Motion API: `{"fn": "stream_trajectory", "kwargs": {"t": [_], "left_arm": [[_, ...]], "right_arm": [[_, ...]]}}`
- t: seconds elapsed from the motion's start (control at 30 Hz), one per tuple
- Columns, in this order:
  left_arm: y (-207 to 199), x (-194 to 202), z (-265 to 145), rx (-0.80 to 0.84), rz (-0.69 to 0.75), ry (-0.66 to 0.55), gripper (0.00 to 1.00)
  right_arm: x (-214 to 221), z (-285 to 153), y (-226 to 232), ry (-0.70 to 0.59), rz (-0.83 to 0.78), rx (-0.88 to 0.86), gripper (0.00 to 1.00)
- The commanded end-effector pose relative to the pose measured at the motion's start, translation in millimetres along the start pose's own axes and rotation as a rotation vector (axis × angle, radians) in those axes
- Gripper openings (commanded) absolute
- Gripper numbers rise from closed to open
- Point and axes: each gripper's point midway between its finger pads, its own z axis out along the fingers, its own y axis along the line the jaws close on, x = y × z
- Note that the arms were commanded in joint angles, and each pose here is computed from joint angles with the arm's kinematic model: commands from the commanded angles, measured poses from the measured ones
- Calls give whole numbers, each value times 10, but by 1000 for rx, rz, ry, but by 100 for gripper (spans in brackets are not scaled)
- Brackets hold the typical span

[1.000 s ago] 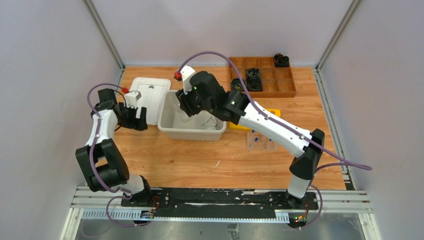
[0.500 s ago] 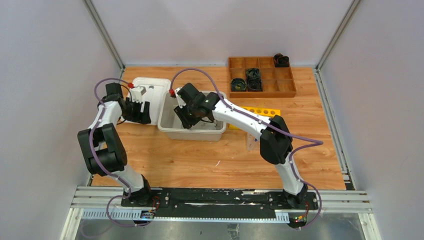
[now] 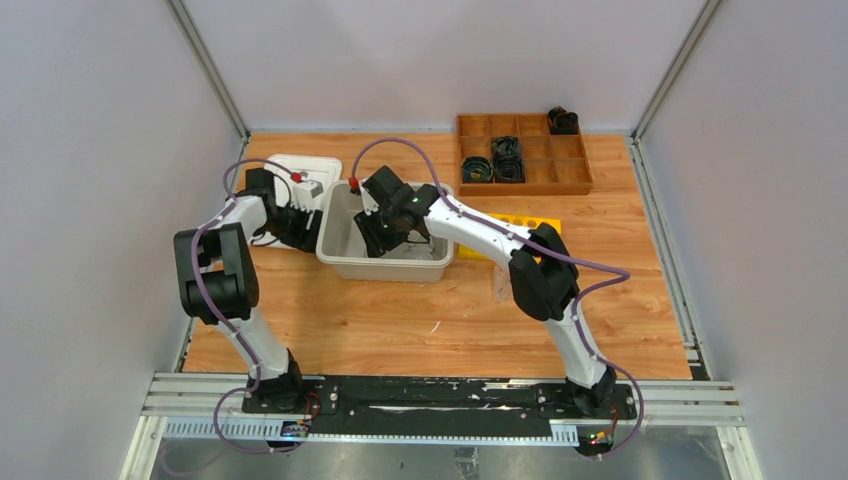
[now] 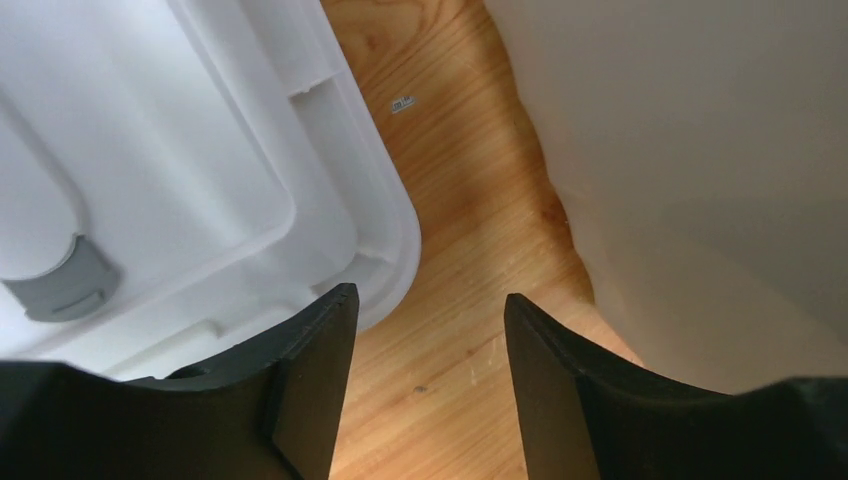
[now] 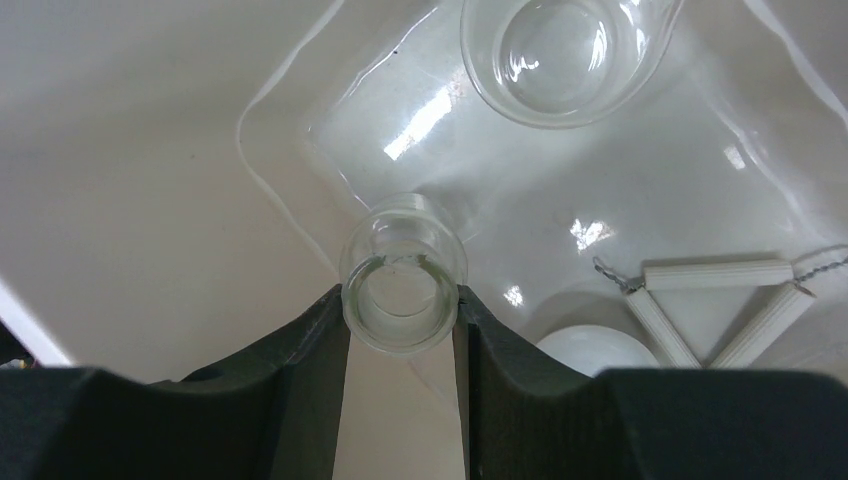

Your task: Organize the chemistry lab equipment

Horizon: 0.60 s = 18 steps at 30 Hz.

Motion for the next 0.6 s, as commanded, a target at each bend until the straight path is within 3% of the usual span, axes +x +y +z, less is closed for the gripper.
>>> {"fn": "stream_trajectory", "kwargs": {"t": [0.0, 0.2, 0.57], "left_arm": [[95, -167, 41, -41, 25, -24, 59], [194, -93, 153, -91, 29, 24, 51], [329, 93, 115, -185, 48, 89, 19]], "right_arm": [[-105, -165, -46, -51, 21, 7, 40], [-167, -381, -134, -97, 35, 28, 63], [-419, -823, -95, -202, 22, 29, 64]]}}
